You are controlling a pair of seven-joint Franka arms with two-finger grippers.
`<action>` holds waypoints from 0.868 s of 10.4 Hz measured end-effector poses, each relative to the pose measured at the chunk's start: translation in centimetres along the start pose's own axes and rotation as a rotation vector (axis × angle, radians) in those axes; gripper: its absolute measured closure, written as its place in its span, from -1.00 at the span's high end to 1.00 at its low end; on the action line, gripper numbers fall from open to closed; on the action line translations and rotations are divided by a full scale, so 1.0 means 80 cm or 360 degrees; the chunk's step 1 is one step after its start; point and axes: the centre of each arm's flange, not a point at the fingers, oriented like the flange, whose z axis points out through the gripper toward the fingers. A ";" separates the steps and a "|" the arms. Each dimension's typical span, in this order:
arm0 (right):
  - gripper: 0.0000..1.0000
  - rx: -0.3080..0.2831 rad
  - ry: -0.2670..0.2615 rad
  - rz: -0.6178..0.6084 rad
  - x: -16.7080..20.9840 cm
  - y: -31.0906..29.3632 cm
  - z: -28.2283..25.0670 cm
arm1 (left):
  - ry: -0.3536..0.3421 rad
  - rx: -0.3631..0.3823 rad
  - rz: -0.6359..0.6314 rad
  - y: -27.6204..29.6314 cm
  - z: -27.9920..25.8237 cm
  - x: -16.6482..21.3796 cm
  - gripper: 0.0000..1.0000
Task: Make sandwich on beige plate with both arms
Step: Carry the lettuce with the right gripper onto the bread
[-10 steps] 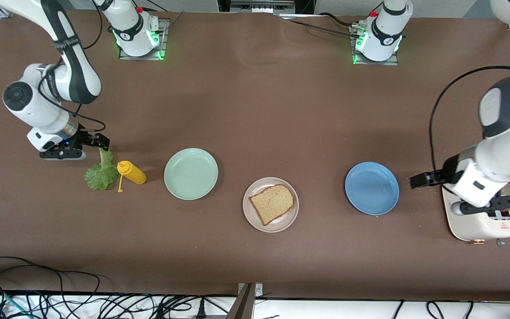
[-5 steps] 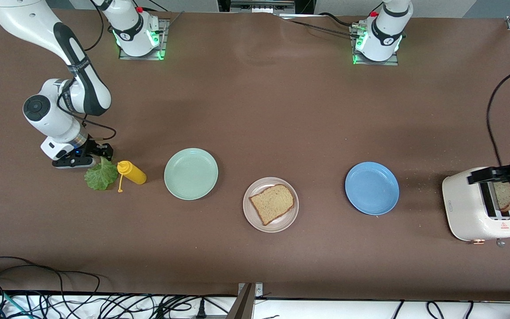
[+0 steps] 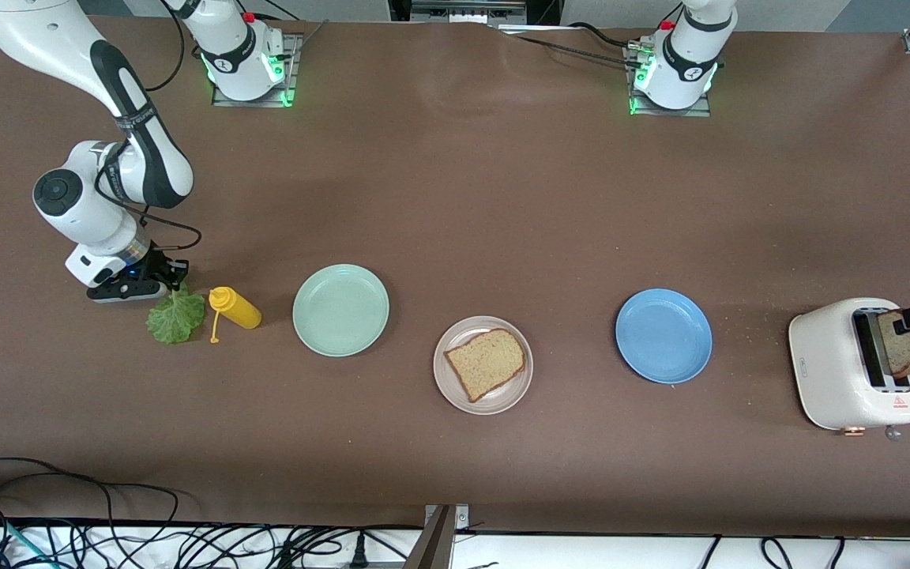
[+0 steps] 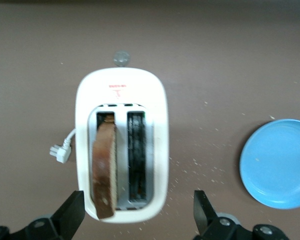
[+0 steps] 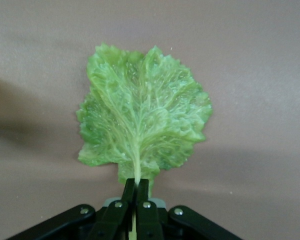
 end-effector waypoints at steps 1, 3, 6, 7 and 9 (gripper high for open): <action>-0.92 -0.0004 0.0020 -0.0001 0.007 0.002 -0.010 | 0.0017 0.0007 0.0002 -0.010 0.012 0.002 0.90; -0.92 0.0015 -0.0071 -0.0004 0.025 0.007 -0.043 | 0.0027 0.0025 -0.0013 -0.033 0.034 0.002 0.91; -0.92 0.0069 -0.0330 -0.0005 0.065 0.018 -0.145 | -0.0011 0.0008 -0.0023 -0.040 0.067 0.003 0.92; -0.92 0.0084 -0.0406 0.0000 0.075 0.022 -0.185 | -0.0020 0.0002 -0.0037 -0.040 0.073 0.004 0.91; -0.92 0.0102 -0.0503 0.0006 0.094 0.019 -0.260 | -0.0052 0.0059 -0.0071 -0.041 0.083 0.004 0.89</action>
